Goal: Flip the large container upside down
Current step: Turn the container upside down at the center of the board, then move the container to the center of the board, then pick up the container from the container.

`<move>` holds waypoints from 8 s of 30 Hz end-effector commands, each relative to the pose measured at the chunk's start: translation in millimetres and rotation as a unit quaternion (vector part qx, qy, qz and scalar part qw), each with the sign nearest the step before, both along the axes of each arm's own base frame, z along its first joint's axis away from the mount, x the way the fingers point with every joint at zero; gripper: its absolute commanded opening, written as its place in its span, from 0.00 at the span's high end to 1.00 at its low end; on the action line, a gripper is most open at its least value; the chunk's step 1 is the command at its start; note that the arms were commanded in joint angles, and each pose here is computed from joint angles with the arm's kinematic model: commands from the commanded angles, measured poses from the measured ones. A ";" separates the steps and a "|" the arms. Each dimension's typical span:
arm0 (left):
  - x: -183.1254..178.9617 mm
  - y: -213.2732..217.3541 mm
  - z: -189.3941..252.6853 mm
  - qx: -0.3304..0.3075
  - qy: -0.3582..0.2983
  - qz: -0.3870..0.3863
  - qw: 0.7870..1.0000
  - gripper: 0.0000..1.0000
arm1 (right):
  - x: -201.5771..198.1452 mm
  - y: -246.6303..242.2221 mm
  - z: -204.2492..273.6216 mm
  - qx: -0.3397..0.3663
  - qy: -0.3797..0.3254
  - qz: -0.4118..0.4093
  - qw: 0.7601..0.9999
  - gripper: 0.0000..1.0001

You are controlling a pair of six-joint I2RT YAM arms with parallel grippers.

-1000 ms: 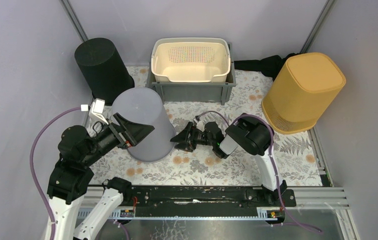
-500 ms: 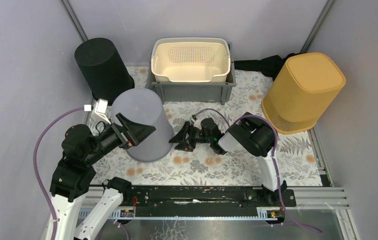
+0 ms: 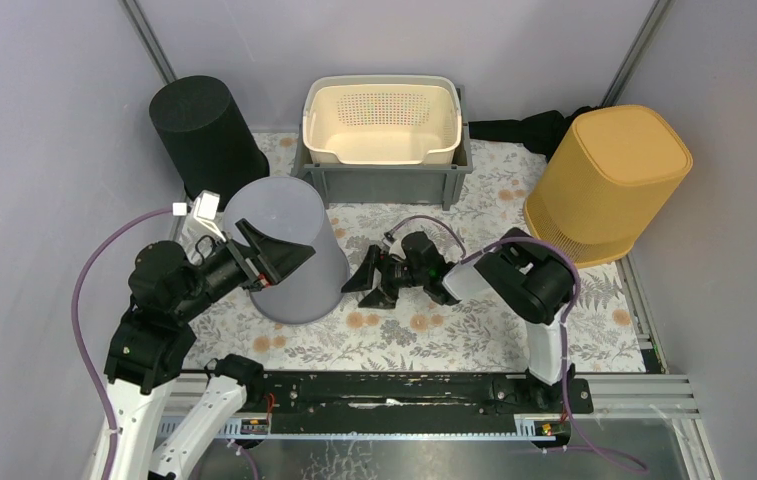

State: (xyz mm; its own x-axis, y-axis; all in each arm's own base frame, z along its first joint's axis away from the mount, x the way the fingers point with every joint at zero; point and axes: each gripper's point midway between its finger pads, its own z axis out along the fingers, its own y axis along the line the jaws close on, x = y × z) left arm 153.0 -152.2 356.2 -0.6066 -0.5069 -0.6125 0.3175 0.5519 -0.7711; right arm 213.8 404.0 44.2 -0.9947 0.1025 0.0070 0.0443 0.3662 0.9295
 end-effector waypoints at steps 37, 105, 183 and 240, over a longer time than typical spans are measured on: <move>3.8 -2.1 8.5 0.008 -0.018 -0.007 1.000 0.00 | 27.9 37.0 119.7 0.117 -0.140 -0.006 0.983 0.29; 131.7 97.1 -223.0 0.226 0.178 0.330 0.899 0.00 | 16.9 -55.8 172.3 0.066 -0.142 0.042 0.987 0.14; 32.4 103.6 -135.9 0.105 0.161 0.265 0.945 0.00 | -63.8 -109.1 179.9 0.060 -0.125 0.099 0.985 0.01; 56.8 78.3 -163.2 0.118 0.169 0.159 0.966 0.00 | 27.6 -60.9 209.4 0.018 -0.171 0.053 0.984 0.00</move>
State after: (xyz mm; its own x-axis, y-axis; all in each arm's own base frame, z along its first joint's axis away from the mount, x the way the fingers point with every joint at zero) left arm 190.5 -75.6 166.9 -0.6790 -0.5783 -0.4522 -0.2124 0.7444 -0.6331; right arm 238.8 339.7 204.3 -0.9776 0.0152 -0.2098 -0.1893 0.3713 0.9090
